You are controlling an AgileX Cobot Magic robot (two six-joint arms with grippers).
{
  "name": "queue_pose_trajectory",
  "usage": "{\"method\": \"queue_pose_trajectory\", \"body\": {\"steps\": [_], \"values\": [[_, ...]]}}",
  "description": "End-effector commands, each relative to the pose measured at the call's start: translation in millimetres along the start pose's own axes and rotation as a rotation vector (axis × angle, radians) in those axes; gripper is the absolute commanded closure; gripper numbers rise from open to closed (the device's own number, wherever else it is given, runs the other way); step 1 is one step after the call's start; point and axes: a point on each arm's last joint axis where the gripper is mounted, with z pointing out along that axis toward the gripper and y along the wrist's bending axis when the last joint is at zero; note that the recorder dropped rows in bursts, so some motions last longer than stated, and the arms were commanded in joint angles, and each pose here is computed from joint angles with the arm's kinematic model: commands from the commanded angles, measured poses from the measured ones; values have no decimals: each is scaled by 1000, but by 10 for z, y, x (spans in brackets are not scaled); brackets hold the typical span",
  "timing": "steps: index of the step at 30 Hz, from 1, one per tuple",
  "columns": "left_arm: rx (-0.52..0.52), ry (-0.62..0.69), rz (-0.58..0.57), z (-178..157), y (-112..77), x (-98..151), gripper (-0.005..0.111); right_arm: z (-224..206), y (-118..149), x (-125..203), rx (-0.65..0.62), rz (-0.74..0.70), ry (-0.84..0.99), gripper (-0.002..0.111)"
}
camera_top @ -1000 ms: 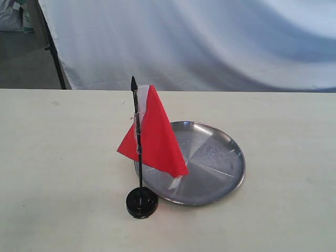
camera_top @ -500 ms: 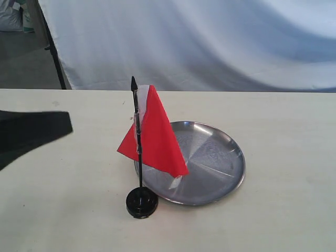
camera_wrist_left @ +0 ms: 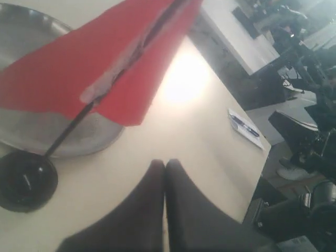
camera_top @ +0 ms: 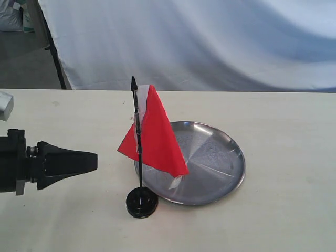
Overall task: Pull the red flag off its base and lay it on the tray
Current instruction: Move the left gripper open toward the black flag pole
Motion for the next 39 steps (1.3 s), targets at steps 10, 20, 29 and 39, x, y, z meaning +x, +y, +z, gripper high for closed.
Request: {"method": "queue_pose_trajectory", "body": {"steps": [10,20,29,39], "values": [[8,33,112,106,239,310,107,-1,-2,4,4,7,-9,109],[85,136,179,306,304,517,82,-1,-2,4,4,7,-9,109],[69,59,296,568,315,569,55,-1,-3,7,4,7,-6,109],[-28,-39,703,611,379,460,55,-1,-3,7,4,7,-6,109]]}}
